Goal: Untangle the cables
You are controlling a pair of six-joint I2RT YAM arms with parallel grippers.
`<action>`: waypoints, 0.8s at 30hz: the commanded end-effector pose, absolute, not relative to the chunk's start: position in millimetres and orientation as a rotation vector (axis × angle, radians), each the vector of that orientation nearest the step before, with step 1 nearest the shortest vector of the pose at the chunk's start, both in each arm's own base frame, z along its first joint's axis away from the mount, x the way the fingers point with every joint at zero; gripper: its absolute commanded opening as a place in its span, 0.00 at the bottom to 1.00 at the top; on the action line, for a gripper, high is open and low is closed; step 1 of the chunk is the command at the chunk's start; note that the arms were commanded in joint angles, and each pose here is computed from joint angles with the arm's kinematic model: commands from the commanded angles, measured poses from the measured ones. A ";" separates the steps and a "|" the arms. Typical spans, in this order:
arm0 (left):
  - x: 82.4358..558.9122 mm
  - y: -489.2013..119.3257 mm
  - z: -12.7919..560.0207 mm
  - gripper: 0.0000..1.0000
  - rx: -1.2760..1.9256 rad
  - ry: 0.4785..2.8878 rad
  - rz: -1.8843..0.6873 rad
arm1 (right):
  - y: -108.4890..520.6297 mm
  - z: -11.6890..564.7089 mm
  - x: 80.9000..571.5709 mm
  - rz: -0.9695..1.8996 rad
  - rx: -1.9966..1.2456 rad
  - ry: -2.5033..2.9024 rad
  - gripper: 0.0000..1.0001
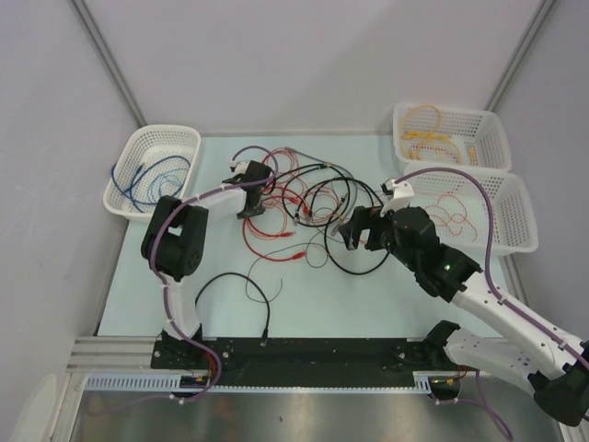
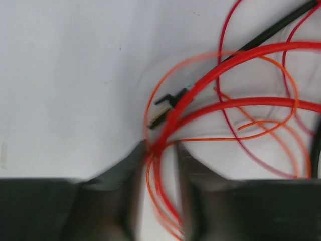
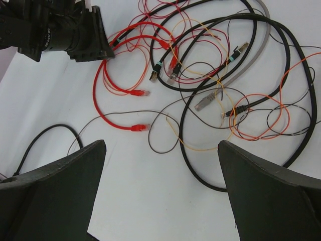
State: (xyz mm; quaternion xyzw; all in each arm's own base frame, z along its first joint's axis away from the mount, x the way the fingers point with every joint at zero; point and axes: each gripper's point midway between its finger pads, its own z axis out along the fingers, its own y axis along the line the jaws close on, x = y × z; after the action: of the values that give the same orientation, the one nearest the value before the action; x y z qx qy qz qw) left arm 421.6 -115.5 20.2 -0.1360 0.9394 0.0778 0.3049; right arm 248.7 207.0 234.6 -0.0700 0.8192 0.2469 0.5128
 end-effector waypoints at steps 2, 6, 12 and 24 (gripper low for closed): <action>411.9 -116.5 11.4 0.14 -0.306 2.541 0.205 | 207.2 243.1 249.8 0.612 -0.165 1.940 1.00; 396.9 -115.3 10.6 0.00 -0.288 2.563 0.185 | 205.7 249.1 247.1 0.634 -0.144 1.926 1.00; 381.9 -151.9 113.0 0.00 -0.208 2.347 -0.260 | 203.4 251.2 240.1 0.653 -0.125 1.932 1.00; 277.1 -245.8 290.5 0.00 0.385 1.887 -0.955 | 200.6 310.4 221.8 0.807 -0.083 1.739 1.00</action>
State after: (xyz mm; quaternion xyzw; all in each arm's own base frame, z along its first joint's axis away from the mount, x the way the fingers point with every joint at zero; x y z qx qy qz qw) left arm 316.3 -215.1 261.3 0.0593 0.8155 -0.3198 0.4787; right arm 227.9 201.6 270.7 -0.0496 0.7862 0.2986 0.5388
